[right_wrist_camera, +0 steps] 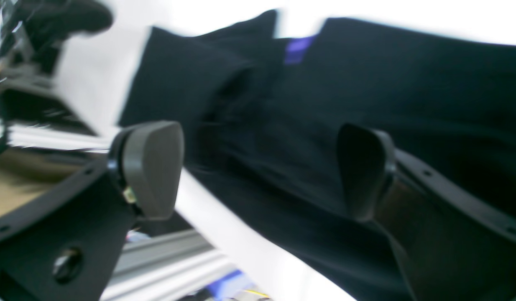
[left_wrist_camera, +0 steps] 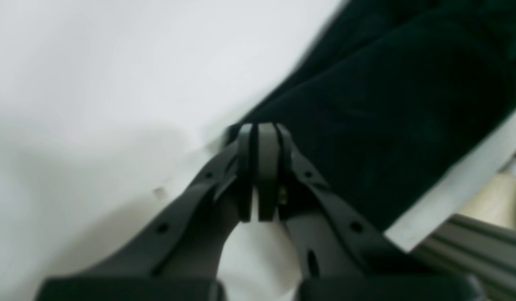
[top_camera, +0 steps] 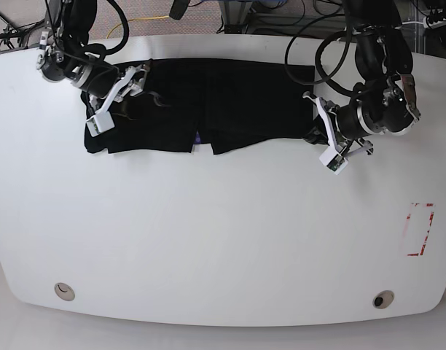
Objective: Fold the T-shirt properly
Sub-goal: 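Grasp the folded shirt's two ends with both grippers, then fold both shirt ends inward toward each other with both grippers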
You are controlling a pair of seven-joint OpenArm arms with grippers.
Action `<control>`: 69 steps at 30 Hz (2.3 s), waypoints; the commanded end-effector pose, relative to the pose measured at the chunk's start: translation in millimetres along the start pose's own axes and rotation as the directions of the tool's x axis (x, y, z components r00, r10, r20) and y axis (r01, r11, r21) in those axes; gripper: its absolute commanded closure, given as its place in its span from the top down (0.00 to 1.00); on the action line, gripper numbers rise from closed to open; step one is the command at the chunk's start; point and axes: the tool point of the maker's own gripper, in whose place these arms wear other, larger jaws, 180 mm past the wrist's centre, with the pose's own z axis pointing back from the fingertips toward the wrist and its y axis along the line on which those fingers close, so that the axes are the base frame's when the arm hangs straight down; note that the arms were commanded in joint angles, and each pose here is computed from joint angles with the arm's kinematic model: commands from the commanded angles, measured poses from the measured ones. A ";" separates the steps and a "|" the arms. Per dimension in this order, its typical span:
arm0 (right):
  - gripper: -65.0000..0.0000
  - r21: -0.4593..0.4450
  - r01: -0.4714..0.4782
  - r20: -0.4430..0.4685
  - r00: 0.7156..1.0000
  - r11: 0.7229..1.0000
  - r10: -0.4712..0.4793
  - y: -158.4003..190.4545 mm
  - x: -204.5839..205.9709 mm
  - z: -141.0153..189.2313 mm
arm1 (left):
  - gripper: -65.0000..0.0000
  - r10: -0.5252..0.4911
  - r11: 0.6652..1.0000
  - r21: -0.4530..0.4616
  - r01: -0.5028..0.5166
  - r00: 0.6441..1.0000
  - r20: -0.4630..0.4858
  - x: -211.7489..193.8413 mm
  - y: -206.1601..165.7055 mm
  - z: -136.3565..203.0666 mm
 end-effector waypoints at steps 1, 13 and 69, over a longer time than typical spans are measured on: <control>0.85 -0.034 -0.038 0.057 0.998 0.999 0.040 -12.7 21.2 13.5 | 0.00 -0.005 1.000 -0.018 0.006 0.999 0.041 11.2 -7.6 -1.8; 0.84 -0.141 0.107 0.160 0.984 0.984 -0.084 -94.6 48.6 51.9 | 0.00 -0.078 0.997 -0.026 0.076 0.994 -0.070 -12.0 -26.4 -25.1; 0.15 -0.078 0.225 -0.077 0.970 0.971 -0.231 -101.4 -41.5 -16.2 | 0.00 0.015 1.000 0.013 -0.013 0.985 -0.171 -64.9 13.5 -27.9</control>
